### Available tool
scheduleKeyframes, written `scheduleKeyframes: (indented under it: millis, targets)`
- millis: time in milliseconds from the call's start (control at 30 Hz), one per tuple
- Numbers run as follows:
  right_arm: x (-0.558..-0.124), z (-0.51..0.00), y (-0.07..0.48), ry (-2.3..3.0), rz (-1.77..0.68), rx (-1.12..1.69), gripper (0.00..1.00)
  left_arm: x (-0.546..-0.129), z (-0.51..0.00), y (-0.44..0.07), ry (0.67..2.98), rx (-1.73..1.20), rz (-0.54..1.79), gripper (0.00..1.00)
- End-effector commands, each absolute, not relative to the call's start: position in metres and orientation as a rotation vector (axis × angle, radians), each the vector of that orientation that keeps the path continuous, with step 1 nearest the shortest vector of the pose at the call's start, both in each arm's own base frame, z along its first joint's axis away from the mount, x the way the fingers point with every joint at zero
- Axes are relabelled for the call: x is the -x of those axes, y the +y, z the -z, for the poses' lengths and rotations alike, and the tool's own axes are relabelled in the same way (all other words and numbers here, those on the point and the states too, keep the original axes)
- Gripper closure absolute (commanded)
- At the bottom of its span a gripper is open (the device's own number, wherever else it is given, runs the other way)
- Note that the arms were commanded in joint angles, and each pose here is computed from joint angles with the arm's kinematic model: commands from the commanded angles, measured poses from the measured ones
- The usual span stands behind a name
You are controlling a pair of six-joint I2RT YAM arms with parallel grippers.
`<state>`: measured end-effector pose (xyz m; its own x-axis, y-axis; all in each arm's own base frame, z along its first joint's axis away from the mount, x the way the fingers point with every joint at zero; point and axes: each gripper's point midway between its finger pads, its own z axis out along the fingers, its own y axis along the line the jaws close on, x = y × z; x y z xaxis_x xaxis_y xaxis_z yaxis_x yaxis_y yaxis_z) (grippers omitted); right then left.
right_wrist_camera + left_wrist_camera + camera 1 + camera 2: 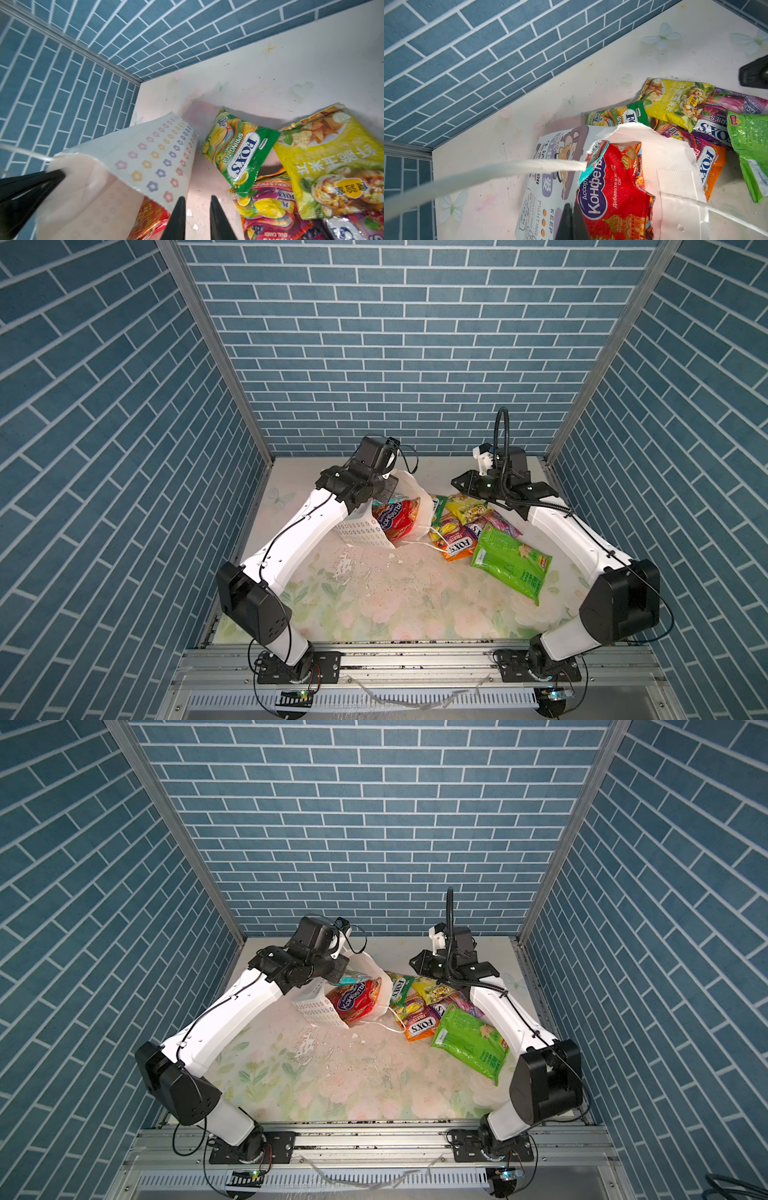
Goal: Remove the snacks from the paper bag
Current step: 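Move the right gripper back over the bag and lower it inside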
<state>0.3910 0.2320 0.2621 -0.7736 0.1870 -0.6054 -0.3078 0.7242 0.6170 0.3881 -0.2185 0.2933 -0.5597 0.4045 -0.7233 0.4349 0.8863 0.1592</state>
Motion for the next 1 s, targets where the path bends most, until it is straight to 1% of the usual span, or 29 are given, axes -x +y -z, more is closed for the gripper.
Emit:
scheduleKeyframes:
  millis: [0, 200, 333, 533, 633, 767, 967]
  targets:
    - [-0.372, -0.287, 0.244, 2.204, -1.071, 0.094, 0.78, -0.401, -0.316, -0.236, 2.153, -0.564, 0.095, 1.0]
    - [-0.348, -0.29, 0.281, 2.225, -1.245, 0.02, 0.78, -0.409, -0.312, -0.25, 2.148, -0.555, 0.101, 1.0]
    - [-0.345, -0.28, 0.308, 2.234, -1.347, -0.041, 0.78, -0.412, -0.309, -0.255, 2.142, -0.55, 0.096, 1.0]
    - [-0.349, -0.263, 0.339, 2.268, -1.33, -0.105, 0.78, -0.409, -0.31, -0.256, 2.121, -0.545, 0.105, 1.0]
    - [-0.351, -0.25, 0.351, 2.309, -1.306, -0.154, 0.74, -0.409, -0.307, -0.257, 2.126, -0.554, 0.102, 1.0]
    - [-0.36, -0.236, 0.361, 2.3, -1.368, -0.277, 0.67, -0.407, -0.303, -0.258, 2.121, -0.57, 0.098, 1.0]
    - [-0.369, -0.225, 0.379, 2.306, -1.343, -0.332, 0.63, -0.4, -0.303, -0.253, 2.089, -0.576, 0.081, 1.0]
